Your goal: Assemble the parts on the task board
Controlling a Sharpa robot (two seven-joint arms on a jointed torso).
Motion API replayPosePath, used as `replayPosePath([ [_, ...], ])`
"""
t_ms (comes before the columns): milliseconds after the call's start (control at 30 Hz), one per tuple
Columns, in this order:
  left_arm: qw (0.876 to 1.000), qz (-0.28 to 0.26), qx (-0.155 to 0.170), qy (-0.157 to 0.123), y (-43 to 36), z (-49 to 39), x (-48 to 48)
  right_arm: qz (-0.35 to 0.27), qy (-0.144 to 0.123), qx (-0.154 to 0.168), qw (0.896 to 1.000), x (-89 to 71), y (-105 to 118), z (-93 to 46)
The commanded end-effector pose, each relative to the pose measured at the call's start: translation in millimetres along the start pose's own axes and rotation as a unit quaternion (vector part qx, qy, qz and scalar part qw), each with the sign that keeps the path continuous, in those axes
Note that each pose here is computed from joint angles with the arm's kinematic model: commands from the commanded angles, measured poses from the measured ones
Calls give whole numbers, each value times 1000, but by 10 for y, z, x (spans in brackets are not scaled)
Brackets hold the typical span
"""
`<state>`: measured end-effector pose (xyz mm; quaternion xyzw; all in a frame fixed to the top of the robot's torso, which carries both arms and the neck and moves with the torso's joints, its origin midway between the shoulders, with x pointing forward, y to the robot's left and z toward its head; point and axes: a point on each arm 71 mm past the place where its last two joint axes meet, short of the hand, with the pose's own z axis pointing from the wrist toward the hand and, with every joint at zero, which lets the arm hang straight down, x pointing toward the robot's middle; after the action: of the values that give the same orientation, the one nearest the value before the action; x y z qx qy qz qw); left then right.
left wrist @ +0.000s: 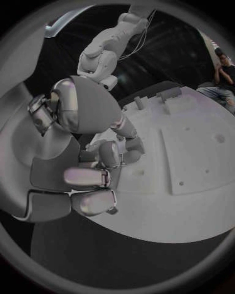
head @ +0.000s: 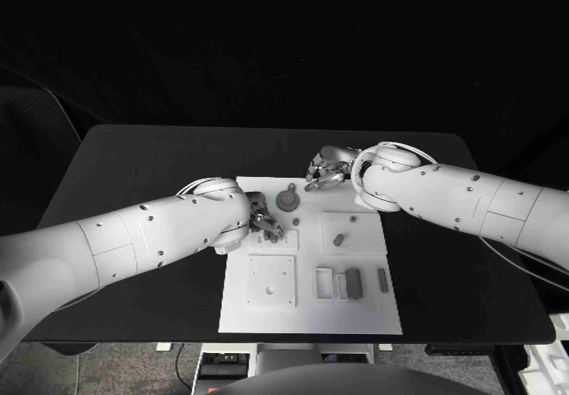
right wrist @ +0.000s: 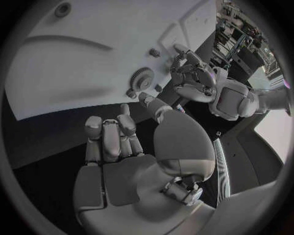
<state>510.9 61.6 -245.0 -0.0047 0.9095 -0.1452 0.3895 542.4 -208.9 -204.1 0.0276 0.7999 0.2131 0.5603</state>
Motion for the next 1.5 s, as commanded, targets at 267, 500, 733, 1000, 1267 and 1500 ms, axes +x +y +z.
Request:
replayPosePath([
  [267, 1000, -3, 2, 2, -14, 9, 42, -5, 6, -2, 1000, 10, 4, -1],
  [500, 1000, -12, 3, 9, -10, 10, 50, -5, 7, -2, 1000, 12, 6, 1],
  [733, 1000, -21, 10, 14, -28, 8, 61, -5, 7, -1, 1000, 13, 5, 1],
  [1000, 999, -29, 13, 8, -32, 8, 52, -5, 7, -1, 1000, 15, 7, 2],
  [1267, 999, -28, 11, 9, -29, 11, 52, -5, 7, -1, 1000, 14, 6, 2],
  [1500, 1000, -27, 9, 10, -22, 13, 51, -5, 7, -1, 1000, 14, 4, 1],
])
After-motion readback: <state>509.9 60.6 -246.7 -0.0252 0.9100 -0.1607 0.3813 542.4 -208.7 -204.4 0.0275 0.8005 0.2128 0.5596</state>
